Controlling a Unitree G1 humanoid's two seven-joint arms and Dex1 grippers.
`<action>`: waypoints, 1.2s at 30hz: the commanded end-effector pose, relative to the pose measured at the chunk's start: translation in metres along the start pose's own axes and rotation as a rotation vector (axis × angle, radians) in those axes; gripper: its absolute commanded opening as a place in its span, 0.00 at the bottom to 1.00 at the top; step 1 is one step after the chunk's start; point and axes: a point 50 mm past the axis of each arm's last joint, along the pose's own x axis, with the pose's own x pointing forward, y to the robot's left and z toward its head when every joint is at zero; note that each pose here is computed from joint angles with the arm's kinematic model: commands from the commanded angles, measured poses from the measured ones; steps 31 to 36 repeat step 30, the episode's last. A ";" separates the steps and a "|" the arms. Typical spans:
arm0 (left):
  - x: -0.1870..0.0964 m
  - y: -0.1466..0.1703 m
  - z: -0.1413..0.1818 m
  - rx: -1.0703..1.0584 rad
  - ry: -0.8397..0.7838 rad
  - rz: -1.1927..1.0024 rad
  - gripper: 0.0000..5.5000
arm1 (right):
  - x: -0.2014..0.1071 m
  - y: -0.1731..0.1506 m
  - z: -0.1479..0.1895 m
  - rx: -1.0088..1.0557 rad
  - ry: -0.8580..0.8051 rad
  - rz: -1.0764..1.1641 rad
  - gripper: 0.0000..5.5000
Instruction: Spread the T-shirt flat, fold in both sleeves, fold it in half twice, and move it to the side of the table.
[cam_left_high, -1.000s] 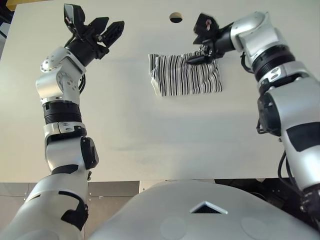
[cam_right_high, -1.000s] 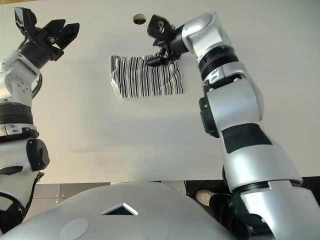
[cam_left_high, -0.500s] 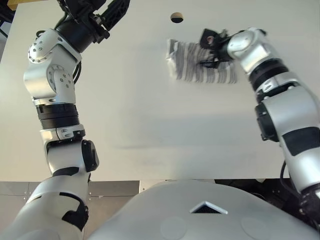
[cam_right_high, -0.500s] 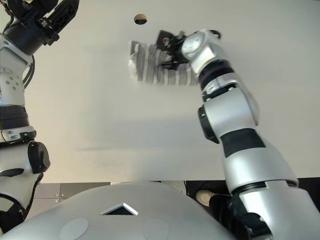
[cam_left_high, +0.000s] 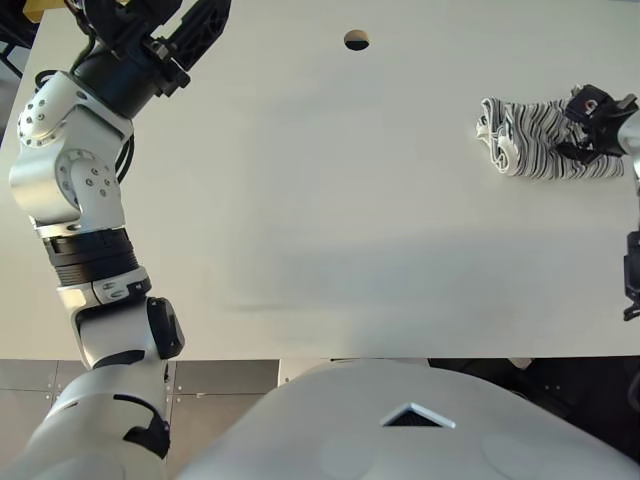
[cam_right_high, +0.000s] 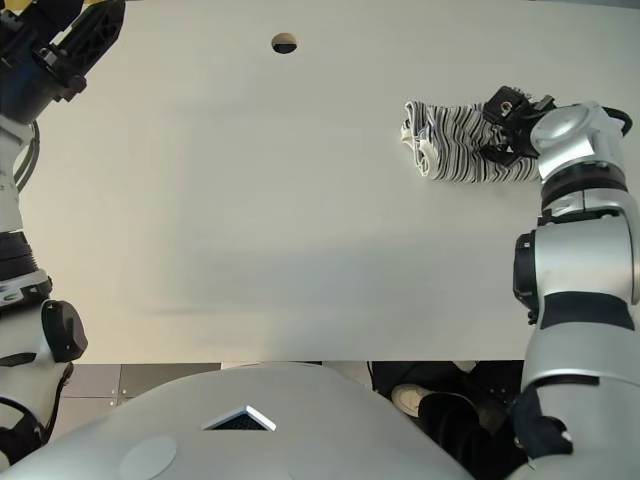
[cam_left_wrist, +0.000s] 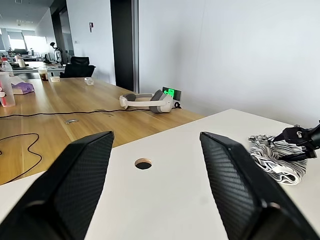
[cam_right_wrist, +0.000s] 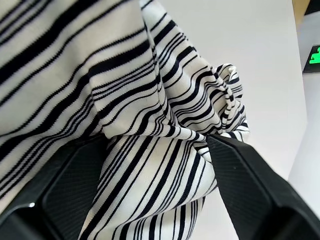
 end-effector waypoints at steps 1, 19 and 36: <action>-0.004 0.000 -0.001 0.001 0.015 -0.003 0.58 | 0.005 0.011 -0.023 0.097 0.091 0.013 0.66; 0.007 -0.042 0.009 0.182 -0.135 0.124 0.58 | -0.092 -0.053 0.161 0.040 -0.967 0.027 0.66; -0.019 -0.087 -0.007 0.482 -0.094 -0.038 0.59 | -0.108 0.115 0.147 0.010 -1.201 0.288 0.63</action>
